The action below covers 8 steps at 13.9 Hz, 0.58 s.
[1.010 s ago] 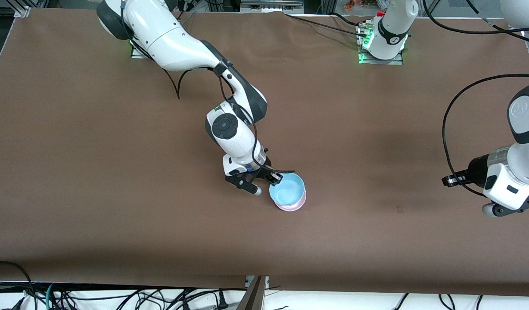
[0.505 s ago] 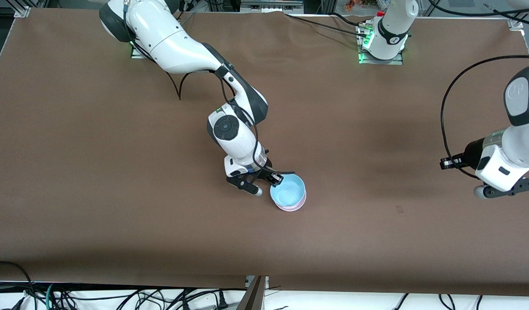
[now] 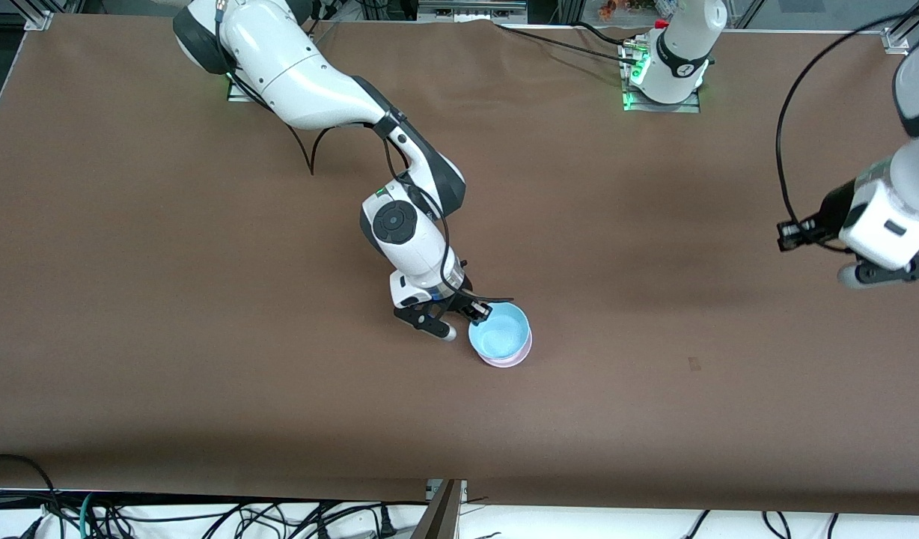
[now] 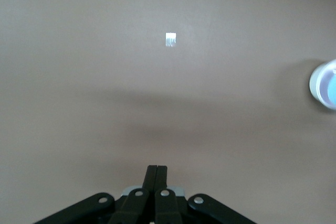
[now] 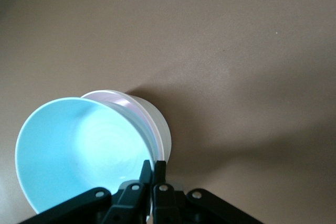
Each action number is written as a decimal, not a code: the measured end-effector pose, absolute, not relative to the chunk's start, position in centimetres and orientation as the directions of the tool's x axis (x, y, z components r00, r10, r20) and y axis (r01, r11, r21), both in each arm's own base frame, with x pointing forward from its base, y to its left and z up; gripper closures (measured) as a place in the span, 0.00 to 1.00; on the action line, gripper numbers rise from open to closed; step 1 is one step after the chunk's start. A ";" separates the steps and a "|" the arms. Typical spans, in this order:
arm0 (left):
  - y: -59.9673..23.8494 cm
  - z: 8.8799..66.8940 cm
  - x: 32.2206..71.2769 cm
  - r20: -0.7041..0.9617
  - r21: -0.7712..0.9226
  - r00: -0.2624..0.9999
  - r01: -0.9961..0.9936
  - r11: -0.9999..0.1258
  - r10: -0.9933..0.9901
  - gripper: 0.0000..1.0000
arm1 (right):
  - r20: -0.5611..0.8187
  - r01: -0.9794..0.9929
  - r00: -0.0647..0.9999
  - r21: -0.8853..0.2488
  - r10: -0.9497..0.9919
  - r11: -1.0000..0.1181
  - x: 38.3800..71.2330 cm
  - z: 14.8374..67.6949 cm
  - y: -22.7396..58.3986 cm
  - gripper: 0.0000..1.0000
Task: Stack pink and blue bowls on white bowl
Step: 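Open the right gripper and raise it off the blue bowl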
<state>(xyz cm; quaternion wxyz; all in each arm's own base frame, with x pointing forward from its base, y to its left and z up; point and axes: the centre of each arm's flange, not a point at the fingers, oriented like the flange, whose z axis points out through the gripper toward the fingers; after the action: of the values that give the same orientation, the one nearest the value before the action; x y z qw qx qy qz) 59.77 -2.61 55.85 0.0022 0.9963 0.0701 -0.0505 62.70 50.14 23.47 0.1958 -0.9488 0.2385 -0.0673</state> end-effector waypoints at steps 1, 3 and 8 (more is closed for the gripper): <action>-2.8 57.0 58.8 -0.105 -0.006 0.988 0.111 -0.994 0.111 0.97 | 0.035 -0.426 0.877 -0.405 -0.479 -0.809 62.7 23.3 50.2 0.98; -2.9 59.5 57.2 -0.093 -0.011 0.992 0.086 -0.996 0.087 0.90 | 0.036 -0.425 0.877 -0.406 -0.479 -0.809 62.6 23.0 50.2 0.97; -4.0 64.7 53.2 -0.068 -0.021 0.996 0.064 -0.998 0.065 0.84 | 0.039 -0.424 0.877 -0.408 -0.480 -0.809 62.7 23.0 50.2 0.97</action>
<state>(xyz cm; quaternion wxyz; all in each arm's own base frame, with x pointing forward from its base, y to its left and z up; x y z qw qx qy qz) 53.15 -3.98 64.66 -0.0095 0.9988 0.0322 -0.0346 62.66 50.22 22.97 0.1973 -0.9484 0.2383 -0.0700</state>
